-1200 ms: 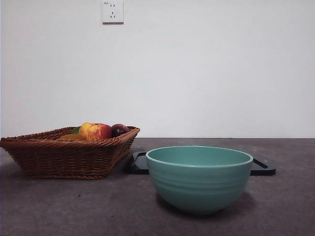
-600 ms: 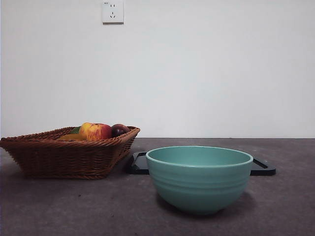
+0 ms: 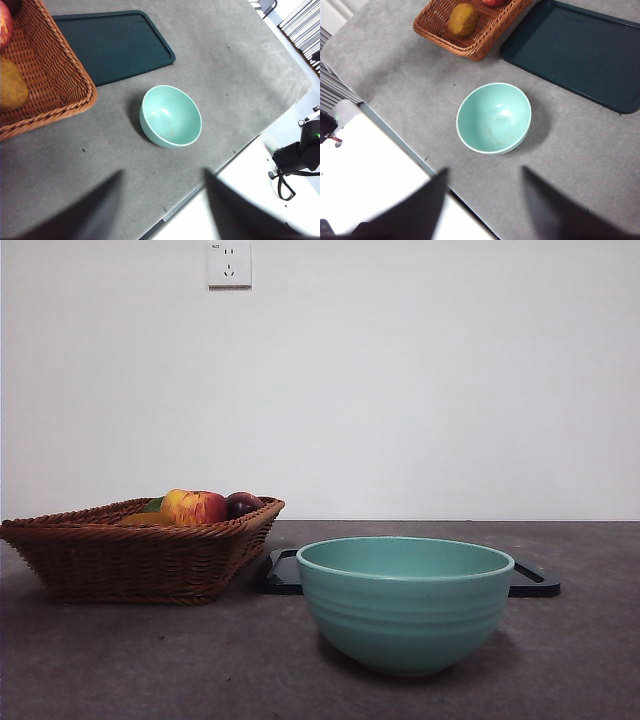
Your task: Pick up the wifruite, put it on the bowl, pick up the plate, put it on desk
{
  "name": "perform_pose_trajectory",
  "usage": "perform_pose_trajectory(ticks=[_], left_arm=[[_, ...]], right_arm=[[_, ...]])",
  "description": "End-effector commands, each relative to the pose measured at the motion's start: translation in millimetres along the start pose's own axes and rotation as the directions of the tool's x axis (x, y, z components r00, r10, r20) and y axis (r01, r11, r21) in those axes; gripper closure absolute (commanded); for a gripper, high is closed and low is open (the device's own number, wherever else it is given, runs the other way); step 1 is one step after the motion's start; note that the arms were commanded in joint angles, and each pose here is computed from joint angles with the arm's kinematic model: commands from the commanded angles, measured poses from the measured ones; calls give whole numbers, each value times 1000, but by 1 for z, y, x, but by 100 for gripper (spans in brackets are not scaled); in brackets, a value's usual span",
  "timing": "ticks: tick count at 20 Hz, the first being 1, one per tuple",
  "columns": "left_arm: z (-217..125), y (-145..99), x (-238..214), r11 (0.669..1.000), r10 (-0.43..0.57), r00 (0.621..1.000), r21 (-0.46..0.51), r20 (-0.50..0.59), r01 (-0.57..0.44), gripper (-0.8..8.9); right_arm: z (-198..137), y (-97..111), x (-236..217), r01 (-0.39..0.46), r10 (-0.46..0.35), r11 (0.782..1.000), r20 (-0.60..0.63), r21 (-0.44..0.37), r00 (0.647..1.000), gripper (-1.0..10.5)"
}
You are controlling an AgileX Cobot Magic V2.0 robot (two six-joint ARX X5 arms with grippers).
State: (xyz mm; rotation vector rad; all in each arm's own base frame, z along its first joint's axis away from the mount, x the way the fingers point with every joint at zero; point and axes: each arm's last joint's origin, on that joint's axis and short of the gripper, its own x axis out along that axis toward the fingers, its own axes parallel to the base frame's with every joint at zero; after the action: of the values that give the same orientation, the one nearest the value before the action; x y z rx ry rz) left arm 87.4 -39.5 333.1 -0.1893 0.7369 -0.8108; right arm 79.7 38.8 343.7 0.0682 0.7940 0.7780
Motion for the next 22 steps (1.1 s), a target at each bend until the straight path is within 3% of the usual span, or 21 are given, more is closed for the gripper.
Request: perform_pose_trajectory(ticks=[1, 9, 22], left_arm=[[5, -3, -3, 999, -7, 1000, 33, 17, 7, 324], [5, -2, -2, 999, 0, 1000, 33, 20, -1, 312], [34, 12, 15, 990, 139, 990, -12, 23, -138, 314]], right_arm=[[4, 2, -3, -6, 6, 1000, 14, -18, 1000, 561], [4, 2, -3, -6, 6, 1000, 15, -18, 1000, 561], [4, 2, -3, -6, 6, 1000, 17, -15, 1000, 561]])
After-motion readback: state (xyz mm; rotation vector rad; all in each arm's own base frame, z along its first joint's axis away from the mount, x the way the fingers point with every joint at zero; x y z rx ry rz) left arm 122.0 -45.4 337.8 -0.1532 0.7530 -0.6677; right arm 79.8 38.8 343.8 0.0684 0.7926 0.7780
